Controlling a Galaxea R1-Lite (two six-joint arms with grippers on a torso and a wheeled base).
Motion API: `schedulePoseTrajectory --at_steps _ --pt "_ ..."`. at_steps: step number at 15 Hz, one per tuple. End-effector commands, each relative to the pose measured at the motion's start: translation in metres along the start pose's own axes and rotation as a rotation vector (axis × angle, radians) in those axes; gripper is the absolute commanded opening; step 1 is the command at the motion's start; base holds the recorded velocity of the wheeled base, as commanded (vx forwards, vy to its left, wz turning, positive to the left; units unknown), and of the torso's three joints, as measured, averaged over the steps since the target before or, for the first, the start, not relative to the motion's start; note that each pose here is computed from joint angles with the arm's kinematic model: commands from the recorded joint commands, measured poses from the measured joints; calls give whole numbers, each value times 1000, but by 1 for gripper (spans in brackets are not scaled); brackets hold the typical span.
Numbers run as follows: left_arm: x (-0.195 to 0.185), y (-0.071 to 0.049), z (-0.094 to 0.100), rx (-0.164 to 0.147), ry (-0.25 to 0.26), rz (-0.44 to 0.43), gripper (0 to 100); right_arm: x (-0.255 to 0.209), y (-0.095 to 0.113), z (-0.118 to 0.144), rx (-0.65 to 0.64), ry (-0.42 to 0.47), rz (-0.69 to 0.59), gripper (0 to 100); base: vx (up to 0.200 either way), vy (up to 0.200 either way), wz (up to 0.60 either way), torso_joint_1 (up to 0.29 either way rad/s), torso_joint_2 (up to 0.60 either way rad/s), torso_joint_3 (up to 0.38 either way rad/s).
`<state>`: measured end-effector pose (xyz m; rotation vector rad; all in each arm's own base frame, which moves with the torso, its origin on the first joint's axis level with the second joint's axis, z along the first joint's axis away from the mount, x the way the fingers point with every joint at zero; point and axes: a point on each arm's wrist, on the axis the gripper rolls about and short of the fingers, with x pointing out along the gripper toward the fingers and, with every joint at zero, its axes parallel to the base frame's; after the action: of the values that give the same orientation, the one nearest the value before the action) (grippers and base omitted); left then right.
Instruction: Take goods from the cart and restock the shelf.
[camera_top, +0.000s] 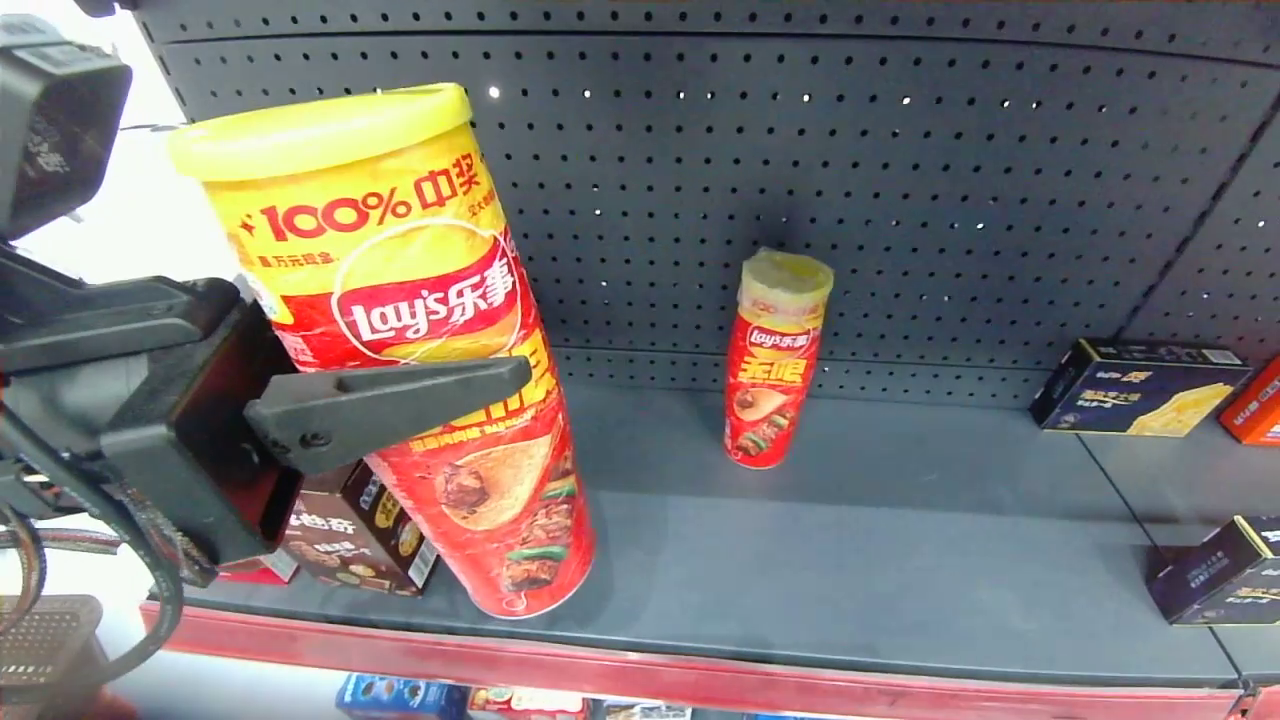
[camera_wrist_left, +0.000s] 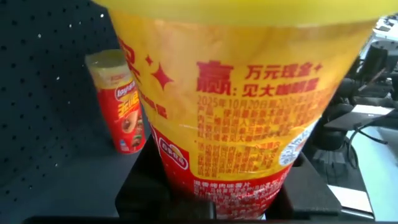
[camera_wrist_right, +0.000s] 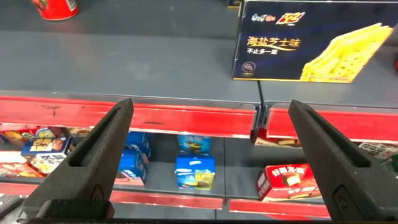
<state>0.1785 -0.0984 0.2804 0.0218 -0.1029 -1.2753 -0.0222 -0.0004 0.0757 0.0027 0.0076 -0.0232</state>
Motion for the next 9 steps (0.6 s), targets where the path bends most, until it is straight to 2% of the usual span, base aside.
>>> schedulePoseTrajectory --at_steps 1,3,9 --pt "0 0 0 0 0 0 0 0 0 0 -1 0 2 100 0 0 -600 2 -2 -2" --pt "0 0 0 0 0 2 0 0 0 0 0 0 0 100 0 0 -600 -7 0 2" --pt "0 0 0 0 0 5 0 0 0 0 0 0 0 100 0 0 0 0 0 0"
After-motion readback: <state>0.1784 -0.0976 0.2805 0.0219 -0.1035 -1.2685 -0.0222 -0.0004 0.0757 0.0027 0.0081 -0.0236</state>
